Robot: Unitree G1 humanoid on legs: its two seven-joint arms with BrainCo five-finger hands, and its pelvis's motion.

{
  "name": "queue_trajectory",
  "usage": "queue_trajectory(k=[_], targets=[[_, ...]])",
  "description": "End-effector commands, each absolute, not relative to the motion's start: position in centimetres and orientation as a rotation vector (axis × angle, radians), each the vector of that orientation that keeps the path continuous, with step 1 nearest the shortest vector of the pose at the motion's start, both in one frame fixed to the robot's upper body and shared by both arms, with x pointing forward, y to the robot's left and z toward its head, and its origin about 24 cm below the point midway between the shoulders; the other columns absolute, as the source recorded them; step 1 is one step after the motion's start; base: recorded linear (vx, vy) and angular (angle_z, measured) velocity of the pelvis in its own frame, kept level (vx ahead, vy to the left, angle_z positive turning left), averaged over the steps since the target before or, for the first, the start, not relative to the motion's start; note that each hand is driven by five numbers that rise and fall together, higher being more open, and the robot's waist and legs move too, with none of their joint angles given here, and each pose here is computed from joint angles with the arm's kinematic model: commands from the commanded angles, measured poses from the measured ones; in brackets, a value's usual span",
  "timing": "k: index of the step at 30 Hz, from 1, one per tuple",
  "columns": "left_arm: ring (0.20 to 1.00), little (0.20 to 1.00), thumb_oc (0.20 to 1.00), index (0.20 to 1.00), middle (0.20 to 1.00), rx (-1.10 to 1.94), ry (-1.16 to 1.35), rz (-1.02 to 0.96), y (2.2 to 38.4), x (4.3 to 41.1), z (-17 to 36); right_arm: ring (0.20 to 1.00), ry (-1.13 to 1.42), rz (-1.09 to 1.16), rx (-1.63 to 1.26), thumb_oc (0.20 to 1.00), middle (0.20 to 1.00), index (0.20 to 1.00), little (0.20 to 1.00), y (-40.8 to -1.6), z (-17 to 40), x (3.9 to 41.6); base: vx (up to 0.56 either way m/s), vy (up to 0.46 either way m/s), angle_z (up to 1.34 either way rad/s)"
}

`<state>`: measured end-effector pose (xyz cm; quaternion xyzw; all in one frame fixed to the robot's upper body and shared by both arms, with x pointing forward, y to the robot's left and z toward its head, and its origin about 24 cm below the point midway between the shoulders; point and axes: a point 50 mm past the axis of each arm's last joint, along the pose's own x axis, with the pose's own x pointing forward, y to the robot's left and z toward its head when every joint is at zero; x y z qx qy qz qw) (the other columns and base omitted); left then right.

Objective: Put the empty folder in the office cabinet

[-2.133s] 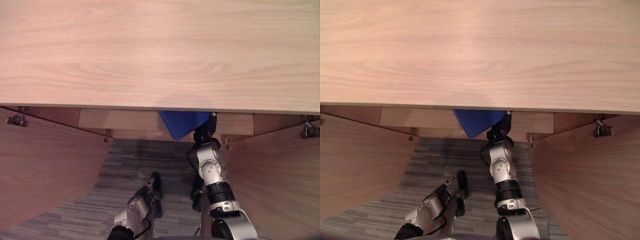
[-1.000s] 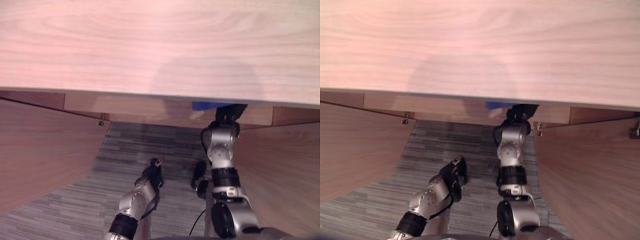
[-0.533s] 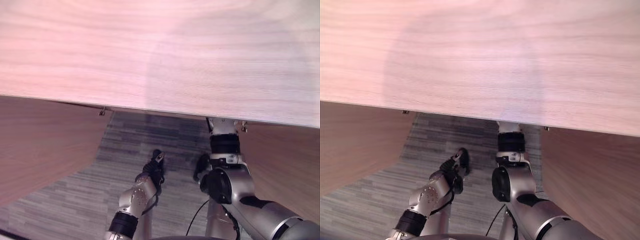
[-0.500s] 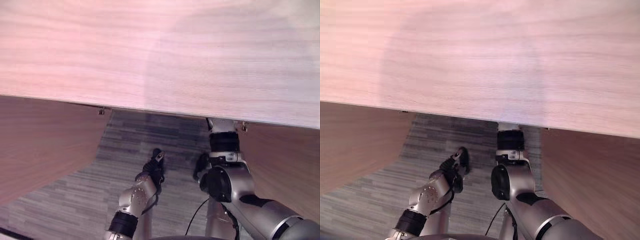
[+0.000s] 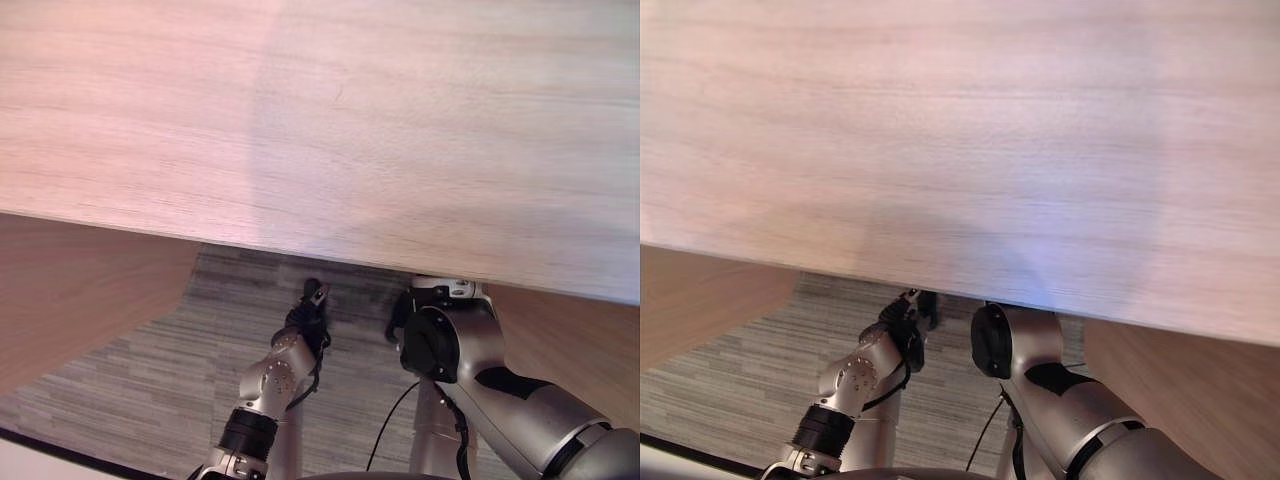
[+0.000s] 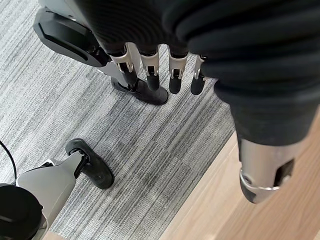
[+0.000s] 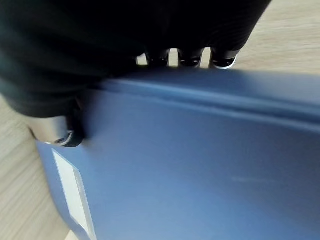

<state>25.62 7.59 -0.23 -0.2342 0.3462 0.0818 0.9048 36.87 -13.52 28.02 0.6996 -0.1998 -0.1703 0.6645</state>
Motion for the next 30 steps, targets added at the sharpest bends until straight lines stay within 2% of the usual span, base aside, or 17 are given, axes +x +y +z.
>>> queue_trajectory(k=[1, 6, 10, 30], targets=[[1.000, 1.000, 1.000, 1.000, 1.000, -0.536, 0.783, 0.146, 5.5, 24.4, -0.9, 1.000, -0.401, -0.083, 1.777, 1.000, 1.000, 1.000, 1.000, -6.5, 31.5, 34.8, 0.00, 0.000, 0.00], [1.000, 1.000, 1.000, 1.000, 1.000, -0.532, 0.805, 0.163, 5.6, 24.2, -1.2, 1.000, -0.291, -0.019, 1.781, 1.000, 1.000, 1.000, 1.000, -4.7, 30.1, 35.4, -0.02, 0.013, -0.04], [1.000, 1.000, 1.000, 1.000, 1.000, -0.516, 0.841, 0.192, 5.9, 23.6, -2.1, 1.000, -0.184, -0.049, 1.774, 1.000, 1.000, 1.000, 1.000, -3.9, 28.1, 35.9, 0.00, 0.012, -0.02], [1.000, 1.000, 1.000, 1.000, 1.000, -0.432, 1.002, 0.294, 8.0, 20.0, -6.1, 1.000, 0.037, -0.162, 1.778, 1.000, 1.000, 1.000, 1.000, -2.8, 21.2, 36.8, 0.00, 0.011, -0.03]])
